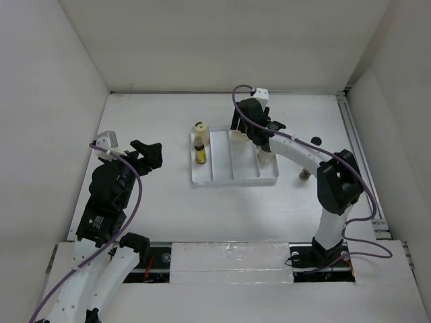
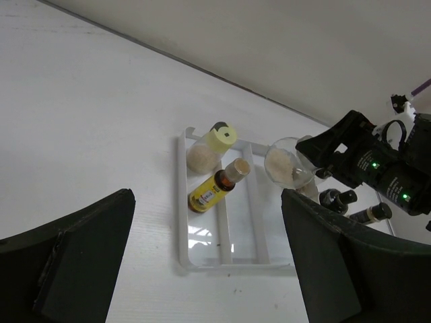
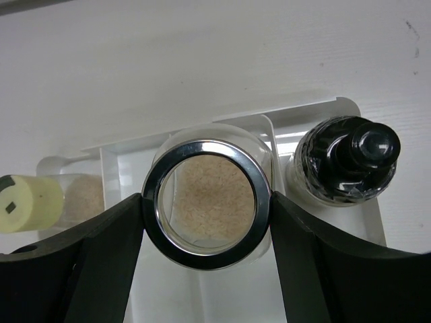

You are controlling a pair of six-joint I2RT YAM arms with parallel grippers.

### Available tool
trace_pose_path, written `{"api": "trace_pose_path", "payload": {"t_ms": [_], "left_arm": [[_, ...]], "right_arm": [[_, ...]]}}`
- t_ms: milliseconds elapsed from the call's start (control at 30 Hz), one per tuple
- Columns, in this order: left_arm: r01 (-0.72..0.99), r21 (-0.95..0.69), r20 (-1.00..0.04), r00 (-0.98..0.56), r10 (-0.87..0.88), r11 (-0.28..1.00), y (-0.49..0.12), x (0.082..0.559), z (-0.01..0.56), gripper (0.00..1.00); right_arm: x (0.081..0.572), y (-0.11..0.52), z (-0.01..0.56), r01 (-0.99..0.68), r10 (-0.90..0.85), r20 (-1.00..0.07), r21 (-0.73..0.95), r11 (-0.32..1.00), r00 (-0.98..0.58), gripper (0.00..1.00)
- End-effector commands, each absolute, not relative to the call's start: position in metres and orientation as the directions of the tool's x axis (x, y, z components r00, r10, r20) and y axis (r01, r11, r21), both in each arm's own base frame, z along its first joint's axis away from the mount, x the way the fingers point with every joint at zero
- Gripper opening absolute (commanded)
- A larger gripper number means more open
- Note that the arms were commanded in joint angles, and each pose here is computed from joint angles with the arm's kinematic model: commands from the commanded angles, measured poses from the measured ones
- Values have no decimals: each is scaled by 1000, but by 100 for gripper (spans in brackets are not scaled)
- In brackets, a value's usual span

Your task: Organize the condiment bottles

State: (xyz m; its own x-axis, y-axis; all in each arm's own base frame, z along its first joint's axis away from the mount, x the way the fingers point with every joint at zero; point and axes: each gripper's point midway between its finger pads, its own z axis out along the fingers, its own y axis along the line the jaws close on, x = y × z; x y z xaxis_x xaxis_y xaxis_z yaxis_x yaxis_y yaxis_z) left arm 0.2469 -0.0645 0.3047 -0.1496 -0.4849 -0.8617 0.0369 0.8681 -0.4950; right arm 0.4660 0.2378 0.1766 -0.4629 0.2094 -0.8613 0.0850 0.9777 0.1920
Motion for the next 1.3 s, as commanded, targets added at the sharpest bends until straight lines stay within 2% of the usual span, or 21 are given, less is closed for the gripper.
{"api": "trace_pose_path", "payload": {"t_ms": [0, 167, 267, 400, 467, 533, 667, 733, 767, 800, 833, 867, 900, 933, 1067, 1267], "left_arm": [[60, -493, -866, -125, -484, 868, -66, 249, 312, 86], [60, -493, -866, -125, -484, 868, -66, 249, 312, 86], [60, -493, -866, -125, -484, 868, -66, 249, 312, 86], [56, -491, -867, -132, -481, 869, -66, 251, 310, 86], [56, -491, -867, -132, -481, 869, -66, 251, 310, 86], [56, -491, -867, -132, -481, 869, -66, 251, 310, 86], [60, -493, -866, -125, -484, 868, -66, 251, 312, 86], [60, -493, -866, -125, -484, 868, -66, 252, 312, 86], [60, -493, -866, -125, -484, 868, -66, 252, 312, 86], [60, -493, -866, -125, -484, 868, -66, 252, 312, 86], [60, -493, -866, -125, -484, 868, -66, 252, 312, 86], [60, -493, -866, -125, -484, 868, -66, 252, 312, 86], [60, -493, -866, -125, -484, 868, -66, 252, 312, 86], [72, -496, -866, -122, -485, 866, -67, 249, 315, 86], [73, -496, -866, -122, -485, 866, -67, 249, 315, 86], [80, -496, -865, -126, -485, 865, -69, 249, 315, 86]], "right_arm": [[490, 250, 200, 30, 231, -894, 238, 971, -384, 70], [493, 247, 175, 36, 202, -883, 207, 978, -423, 70], [493, 248, 170, 21, 178, -883, 188, 982, -434, 73], [496, 251, 171, -2, 158, -889, 176, 984, -430, 81], [496, 252, 171, -19, 137, -891, 161, 987, -433, 92], [494, 253, 197, -42, 153, -905, 184, 982, -398, 100], [478, 252, 249, -90, 175, -928, 215, 972, -328, 100], [469, 237, 274, -61, 200, -939, 225, 972, -279, 100], [464, 221, 274, -23, 202, -941, 217, 976, -271, 98], [453, 202, 298, 18, 258, -941, 260, 965, -221, 96], [453, 168, 303, 123, 288, -941, 270, 955, -175, 94], [445, 143, 286, 193, 296, -937, 260, 946, -185, 90], [434, 118, 299, 250, 354, -926, 315, 916, -130, 82], [433, 75, 295, 351, 366, -926, 314, 882, -90, 81], [408, -14, 246, 550, 419, -904, 307, 777, -88, 82], [413, -54, 188, 579, 443, -873, 257, 774, -205, 88]]}}
